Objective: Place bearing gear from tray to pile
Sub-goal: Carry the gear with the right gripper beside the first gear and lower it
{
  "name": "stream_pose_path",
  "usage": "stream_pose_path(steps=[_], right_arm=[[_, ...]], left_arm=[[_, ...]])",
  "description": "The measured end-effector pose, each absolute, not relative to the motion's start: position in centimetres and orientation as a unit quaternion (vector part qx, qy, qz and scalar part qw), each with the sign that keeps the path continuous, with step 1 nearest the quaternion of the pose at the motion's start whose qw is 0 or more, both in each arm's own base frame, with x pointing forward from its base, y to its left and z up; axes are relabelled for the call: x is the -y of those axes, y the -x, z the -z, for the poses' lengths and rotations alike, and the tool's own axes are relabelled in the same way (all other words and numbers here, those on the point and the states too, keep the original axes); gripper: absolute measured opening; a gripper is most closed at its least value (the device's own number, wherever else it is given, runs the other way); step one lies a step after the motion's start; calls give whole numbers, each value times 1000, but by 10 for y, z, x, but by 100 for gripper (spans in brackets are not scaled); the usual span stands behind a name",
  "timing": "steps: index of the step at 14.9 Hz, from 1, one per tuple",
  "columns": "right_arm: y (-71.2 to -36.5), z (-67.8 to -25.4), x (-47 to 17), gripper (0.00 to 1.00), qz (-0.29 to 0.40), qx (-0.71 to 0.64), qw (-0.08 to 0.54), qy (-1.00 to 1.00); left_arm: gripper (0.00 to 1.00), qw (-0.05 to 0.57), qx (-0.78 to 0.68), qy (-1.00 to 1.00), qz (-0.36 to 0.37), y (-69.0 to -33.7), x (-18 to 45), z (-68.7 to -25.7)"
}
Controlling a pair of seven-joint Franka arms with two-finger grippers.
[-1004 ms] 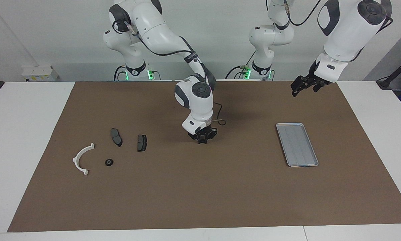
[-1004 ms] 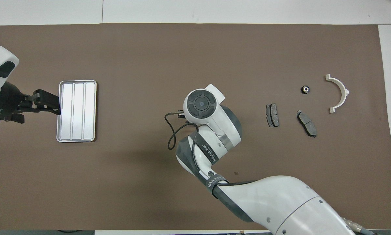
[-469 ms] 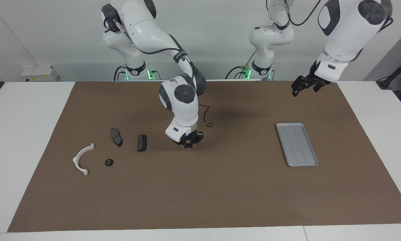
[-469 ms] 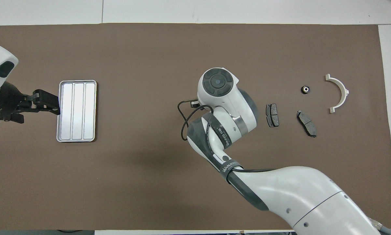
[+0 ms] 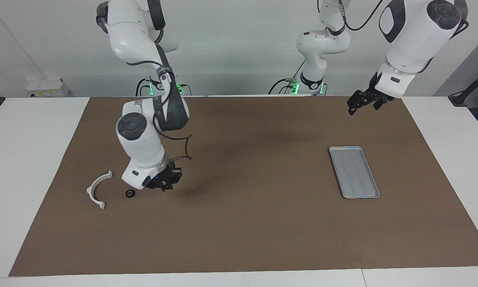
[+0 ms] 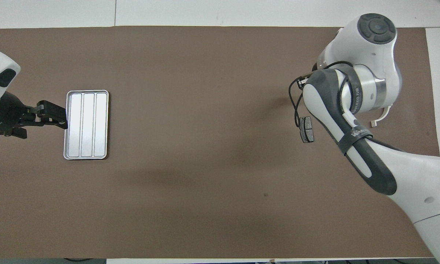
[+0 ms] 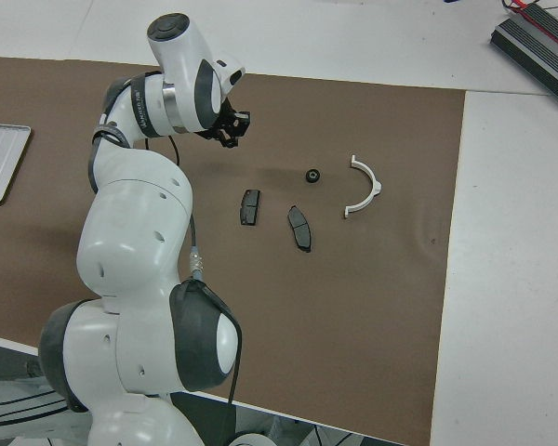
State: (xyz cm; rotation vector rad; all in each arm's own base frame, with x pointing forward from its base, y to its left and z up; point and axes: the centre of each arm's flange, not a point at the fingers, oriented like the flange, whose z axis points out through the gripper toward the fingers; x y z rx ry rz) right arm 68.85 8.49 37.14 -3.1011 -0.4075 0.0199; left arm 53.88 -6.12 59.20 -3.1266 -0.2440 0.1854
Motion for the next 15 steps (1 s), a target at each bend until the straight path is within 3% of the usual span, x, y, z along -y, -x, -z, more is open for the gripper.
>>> stream_pose_path(steps=[15], right_arm=[[-674, -307, -27, 24, 1, 168, 9, 986]], left_arm=[[100, 0, 78, 995, -59, -539, 61, -592]])
